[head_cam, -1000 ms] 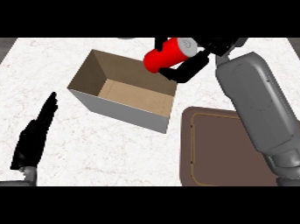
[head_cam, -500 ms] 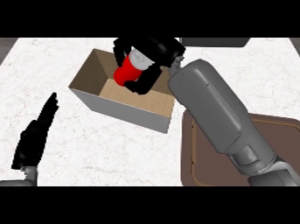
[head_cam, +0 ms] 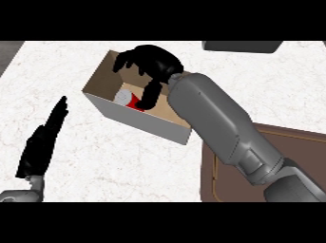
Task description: Pick the can from the tray and place it in the cardboard box
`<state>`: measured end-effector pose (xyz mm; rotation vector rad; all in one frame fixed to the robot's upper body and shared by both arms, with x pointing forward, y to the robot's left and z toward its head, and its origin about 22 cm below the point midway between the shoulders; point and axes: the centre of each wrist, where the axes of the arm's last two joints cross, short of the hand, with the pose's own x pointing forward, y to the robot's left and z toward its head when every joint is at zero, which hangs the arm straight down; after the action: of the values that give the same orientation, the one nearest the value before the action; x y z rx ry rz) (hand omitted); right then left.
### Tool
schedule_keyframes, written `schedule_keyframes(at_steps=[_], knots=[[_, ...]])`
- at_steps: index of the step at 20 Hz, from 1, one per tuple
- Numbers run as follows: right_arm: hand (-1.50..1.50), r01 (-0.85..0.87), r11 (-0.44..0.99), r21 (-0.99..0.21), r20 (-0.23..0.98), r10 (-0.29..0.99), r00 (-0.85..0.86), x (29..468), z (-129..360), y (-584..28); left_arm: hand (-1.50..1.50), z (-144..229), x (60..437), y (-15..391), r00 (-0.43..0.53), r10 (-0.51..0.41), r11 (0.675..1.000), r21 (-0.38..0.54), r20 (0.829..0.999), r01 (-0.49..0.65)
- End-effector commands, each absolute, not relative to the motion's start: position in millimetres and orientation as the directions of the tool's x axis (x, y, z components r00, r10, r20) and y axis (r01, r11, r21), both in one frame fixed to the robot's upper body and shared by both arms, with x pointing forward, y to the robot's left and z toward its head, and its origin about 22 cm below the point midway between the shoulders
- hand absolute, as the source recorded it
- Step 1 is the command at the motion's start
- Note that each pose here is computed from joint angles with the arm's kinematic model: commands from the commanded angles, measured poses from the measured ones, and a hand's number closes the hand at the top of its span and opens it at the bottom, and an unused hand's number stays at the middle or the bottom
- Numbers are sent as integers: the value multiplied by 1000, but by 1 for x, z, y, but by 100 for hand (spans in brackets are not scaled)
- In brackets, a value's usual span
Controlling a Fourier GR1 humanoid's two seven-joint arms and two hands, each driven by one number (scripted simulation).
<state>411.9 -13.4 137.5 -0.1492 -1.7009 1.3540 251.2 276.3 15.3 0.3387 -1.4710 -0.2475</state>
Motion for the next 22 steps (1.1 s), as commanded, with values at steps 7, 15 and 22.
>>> schedule_keyframes(at_steps=[7, 15, 22], knots=[[-150, -421, 661, -621, 777, 447, -443, 413, 109, -25, 0, 10, 255, 269, 76, -362, 931, 364, 929, -9], [-150, -436, 861, -262, 942, 129, -310, 438, 143, -43, 0, 10, 250, 269, 103, -368, 925, 375, 924, -60], [-150, -245, 956, -165, 956, 94, -278, 472, 159, -149, 0, 8, 253, 280, 96, -356, 929, 363, 930, -71]])
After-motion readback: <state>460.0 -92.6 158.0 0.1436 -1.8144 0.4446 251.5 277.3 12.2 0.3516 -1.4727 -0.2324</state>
